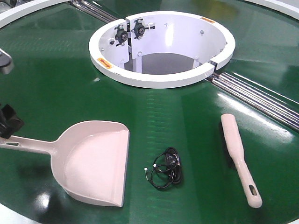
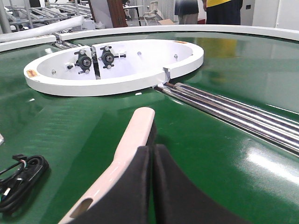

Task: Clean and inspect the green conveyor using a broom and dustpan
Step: 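Move the left gripper down to the pink dustpan handle, then close the left gripper on the dustpan handle near the pan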

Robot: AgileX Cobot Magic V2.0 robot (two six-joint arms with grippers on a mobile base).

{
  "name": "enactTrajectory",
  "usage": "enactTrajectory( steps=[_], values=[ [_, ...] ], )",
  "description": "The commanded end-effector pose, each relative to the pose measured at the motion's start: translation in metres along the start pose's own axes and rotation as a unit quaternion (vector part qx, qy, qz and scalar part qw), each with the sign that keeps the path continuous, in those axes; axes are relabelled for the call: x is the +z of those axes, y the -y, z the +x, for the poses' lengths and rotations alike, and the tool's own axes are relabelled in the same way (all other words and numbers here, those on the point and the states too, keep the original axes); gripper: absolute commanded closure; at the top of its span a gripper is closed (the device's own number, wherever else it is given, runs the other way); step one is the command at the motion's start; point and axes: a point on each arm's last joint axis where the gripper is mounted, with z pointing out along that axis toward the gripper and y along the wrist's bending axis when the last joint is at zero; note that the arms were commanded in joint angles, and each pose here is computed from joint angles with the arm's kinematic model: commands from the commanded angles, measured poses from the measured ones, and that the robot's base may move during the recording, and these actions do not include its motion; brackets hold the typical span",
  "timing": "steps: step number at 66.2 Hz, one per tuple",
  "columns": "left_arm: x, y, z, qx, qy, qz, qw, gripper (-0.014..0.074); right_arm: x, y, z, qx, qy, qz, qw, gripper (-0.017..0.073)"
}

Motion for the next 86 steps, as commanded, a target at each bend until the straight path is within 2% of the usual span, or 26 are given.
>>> enactTrajectory(
  steps=[1,4,10,14,15,20,27,31,35,39,52,66,86],
  values=[
    [-0.001,-0.007,-0.015,0.044,0.021,-0.007,0.999,0.0113,0.000,0.000,-0.001,-0.004,0.037,-0.002,0.999,0.0564],
    [0.006,-0.008,-0.016,0.065,0.014,-0.002,0.998,0.0112,0.000,0.000,-0.001,-0.004,0.037,-0.002,0.999,0.0564],
    [0.017,-0.011,-0.018,0.131,0.004,0.006,0.991,0.0111,0.000,0.000,-0.001,-0.004,0.037,-0.002,0.999,0.0564],
    [0.022,-0.011,-0.019,0.188,0.000,0.011,0.982,0.0111,0.000,0.000,-0.001,-0.004,0.037,-0.002,0.999,0.0564],
    [0.022,-0.011,-0.019,0.194,-0.001,0.012,0.981,0.0111,0.000,0.000,-0.001,-0.004,0.037,-0.002,0.999,0.0564],
    [0.025,-0.011,-0.020,0.256,0.001,0.014,0.966,0.0111,0.000,0.000,-0.001,-0.004,0.037,-0.002,0.999,0.0564],
    [0.026,-0.013,-0.021,0.313,0.006,0.008,0.950,0.0111,0.000,0.000,-0.001,-0.004,0.037,-0.002,0.999,0.0564],
    [0.026,-0.015,-0.024,0.327,0.016,-0.007,0.945,0.0111,0.000,0.000,-0.001,-0.004,0.037,-0.002,0.999,0.0564],
    [0.026,-0.016,-0.026,0.329,0.028,-0.019,0.944,0.0111,0.000,0.000,-0.001,-0.004,0.036,-0.002,0.999,0.0564],
    [0.027,-0.016,-0.029,0.347,0.041,-0.021,0.937,0.0106,0.000,0.000,-0.001,-0.004,0.036,-0.002,0.999,0.0564],
    [0.044,-0.010,-0.030,0.400,0.041,0.033,0.915,0.0100,0.000,0.000,-0.001,-0.004,0.036,-0.002,0.999,0.0564],
    [0.071,-0.009,-0.027,0.399,0.011,0.087,0.913,0.0100,0.000,0.000,-0.001,-0.004,0.036,-0.002,0.999,0.0564],
    [0.102,0.004,-0.033,0.440,-0.024,0.119,0.890,0.0100,0.000,0.000,-0.001,-0.004,0.036,-0.002,0.999,0.0564]
  ],
)
